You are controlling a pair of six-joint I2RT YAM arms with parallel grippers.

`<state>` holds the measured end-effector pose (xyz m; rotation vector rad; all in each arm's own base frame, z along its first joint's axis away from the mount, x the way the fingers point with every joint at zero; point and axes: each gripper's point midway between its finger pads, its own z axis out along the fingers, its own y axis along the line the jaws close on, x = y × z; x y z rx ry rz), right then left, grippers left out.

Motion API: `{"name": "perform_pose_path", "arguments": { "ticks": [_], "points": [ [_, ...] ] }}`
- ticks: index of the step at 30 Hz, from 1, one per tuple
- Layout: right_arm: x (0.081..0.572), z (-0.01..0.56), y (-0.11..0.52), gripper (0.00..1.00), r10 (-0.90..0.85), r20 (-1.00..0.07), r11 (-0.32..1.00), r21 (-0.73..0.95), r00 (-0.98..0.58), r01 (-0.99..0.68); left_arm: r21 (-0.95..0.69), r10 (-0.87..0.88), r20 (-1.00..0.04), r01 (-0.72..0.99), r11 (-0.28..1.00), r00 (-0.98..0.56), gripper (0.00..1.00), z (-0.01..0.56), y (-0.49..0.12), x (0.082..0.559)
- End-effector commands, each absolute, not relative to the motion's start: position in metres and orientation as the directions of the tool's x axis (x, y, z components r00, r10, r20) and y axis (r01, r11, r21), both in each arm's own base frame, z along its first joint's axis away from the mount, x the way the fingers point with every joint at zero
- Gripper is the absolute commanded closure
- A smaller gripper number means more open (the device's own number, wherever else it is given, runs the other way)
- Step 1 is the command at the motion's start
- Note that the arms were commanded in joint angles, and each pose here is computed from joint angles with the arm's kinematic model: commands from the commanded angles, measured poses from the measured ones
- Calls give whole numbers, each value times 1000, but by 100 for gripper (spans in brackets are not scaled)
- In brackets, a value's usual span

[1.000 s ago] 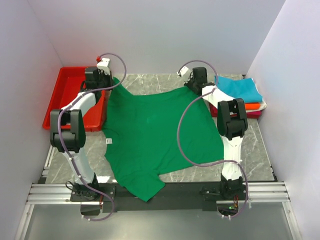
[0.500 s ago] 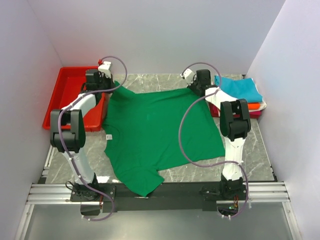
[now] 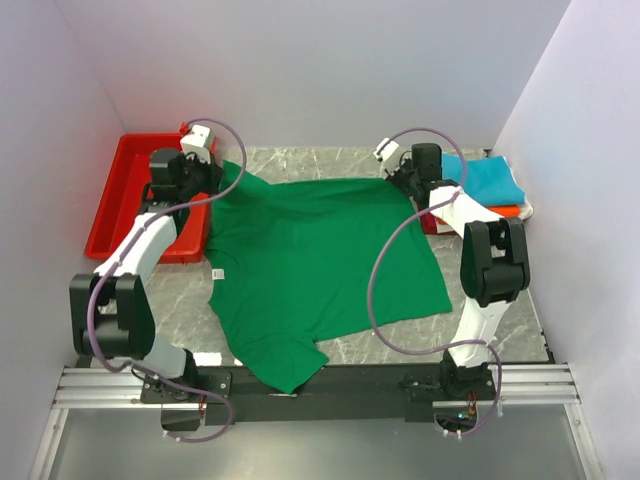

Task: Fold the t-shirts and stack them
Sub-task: Fold the tshirt

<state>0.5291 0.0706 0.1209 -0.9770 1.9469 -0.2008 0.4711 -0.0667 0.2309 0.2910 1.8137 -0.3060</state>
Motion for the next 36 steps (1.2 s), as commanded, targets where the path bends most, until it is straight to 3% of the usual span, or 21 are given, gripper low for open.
{"name": "perform_pose_path", "arguments": {
  "ticks": [1, 25, 36],
  "points": [
    [525, 145, 68, 100, -699, -686, 666, -521, -202, -533, -66, 33, -969, 389, 919, -244, 99, 235, -73, 450],
    [514, 111, 42, 100, -710, -654, 662, -492, -262, -566, -109, 66, -928, 437, 893, -366, 99, 202, -101, 406],
    [503, 103, 44, 100, -721, -642, 643, -481, -261, -596, -37, 79, -939, 326, 945, -336, 99, 215, -76, 391]
  ]
}}
